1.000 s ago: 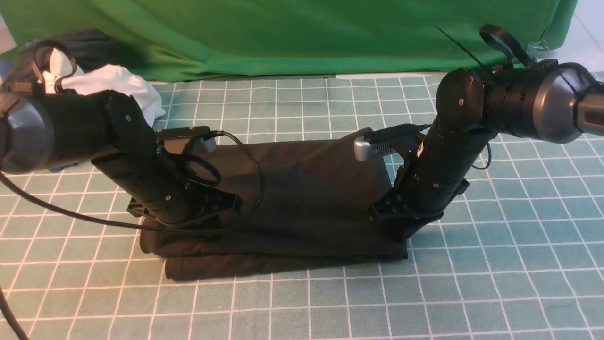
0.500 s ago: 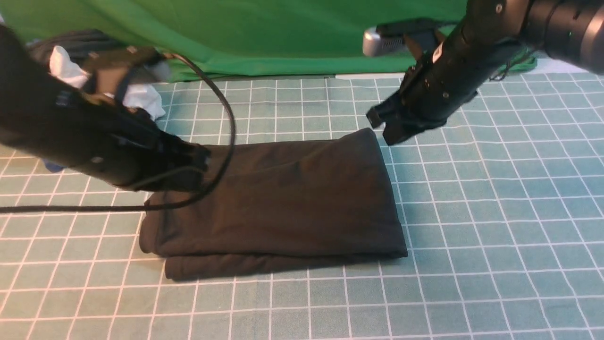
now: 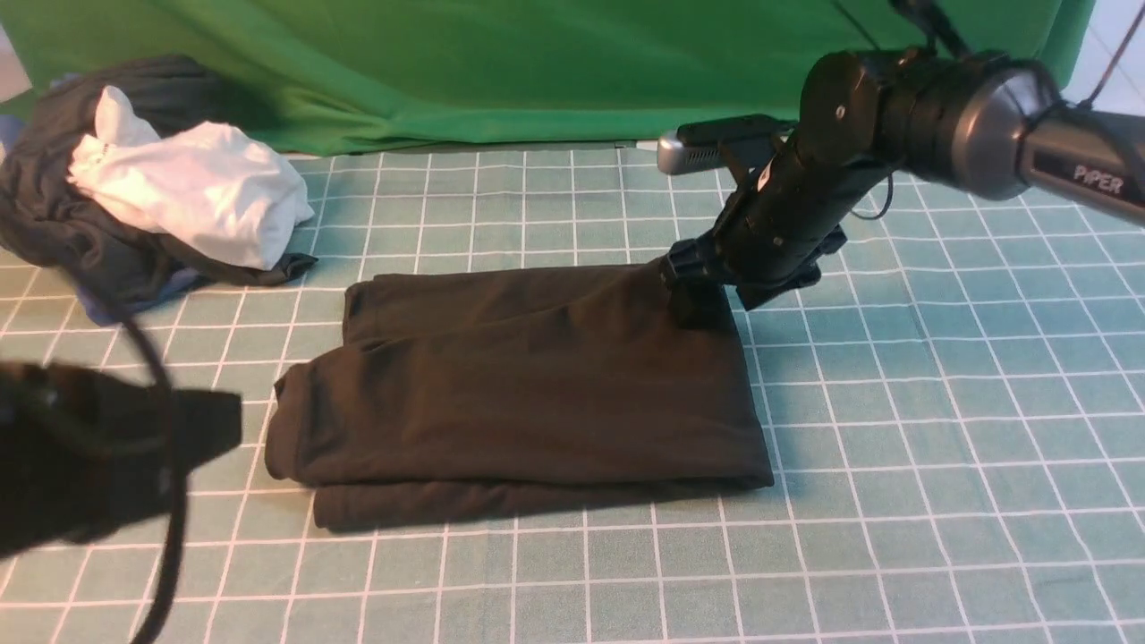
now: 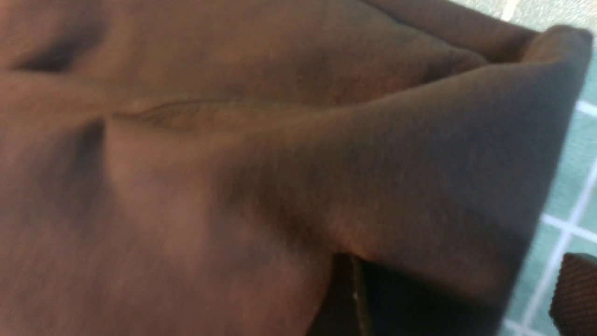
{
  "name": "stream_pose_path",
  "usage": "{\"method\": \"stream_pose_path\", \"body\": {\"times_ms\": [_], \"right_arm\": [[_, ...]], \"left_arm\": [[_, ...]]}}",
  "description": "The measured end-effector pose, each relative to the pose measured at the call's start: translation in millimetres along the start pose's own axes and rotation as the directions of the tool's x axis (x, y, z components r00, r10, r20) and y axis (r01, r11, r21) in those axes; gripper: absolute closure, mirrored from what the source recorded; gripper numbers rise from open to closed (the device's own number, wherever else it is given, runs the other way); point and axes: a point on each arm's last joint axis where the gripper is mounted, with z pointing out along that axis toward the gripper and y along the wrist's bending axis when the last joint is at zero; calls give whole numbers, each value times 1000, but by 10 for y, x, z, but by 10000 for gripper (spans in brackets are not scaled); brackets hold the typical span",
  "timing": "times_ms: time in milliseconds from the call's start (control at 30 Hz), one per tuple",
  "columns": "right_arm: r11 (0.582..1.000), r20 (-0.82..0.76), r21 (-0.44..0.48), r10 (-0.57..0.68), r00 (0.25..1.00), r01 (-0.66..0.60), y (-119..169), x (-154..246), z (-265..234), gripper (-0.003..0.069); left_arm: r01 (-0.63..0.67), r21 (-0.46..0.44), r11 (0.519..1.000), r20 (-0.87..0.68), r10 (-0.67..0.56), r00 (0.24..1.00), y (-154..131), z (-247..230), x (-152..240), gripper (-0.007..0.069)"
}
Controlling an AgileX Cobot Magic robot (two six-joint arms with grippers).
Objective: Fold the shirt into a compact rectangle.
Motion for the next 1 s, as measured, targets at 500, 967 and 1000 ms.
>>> {"method": "stream_pose_path", "body": {"times_ms": [500, 967, 1000], "right_arm": [[998, -3, 56, -5, 1000, 5, -257, -20, -68, 592], [992, -72, 126, 25, 997, -16, -745, 46, -294, 347], [991, -71, 136, 9, 997, 1, -738, 42, -359, 367]], "left_arm": [[-3, -58, 998, 52, 6, 999, 21, -159, 86, 615], [-15, -80, 997, 77, 21, 997, 40, -161, 62, 615], [-22, -90, 996, 75, 29, 997, 49, -162, 64, 615]]}}
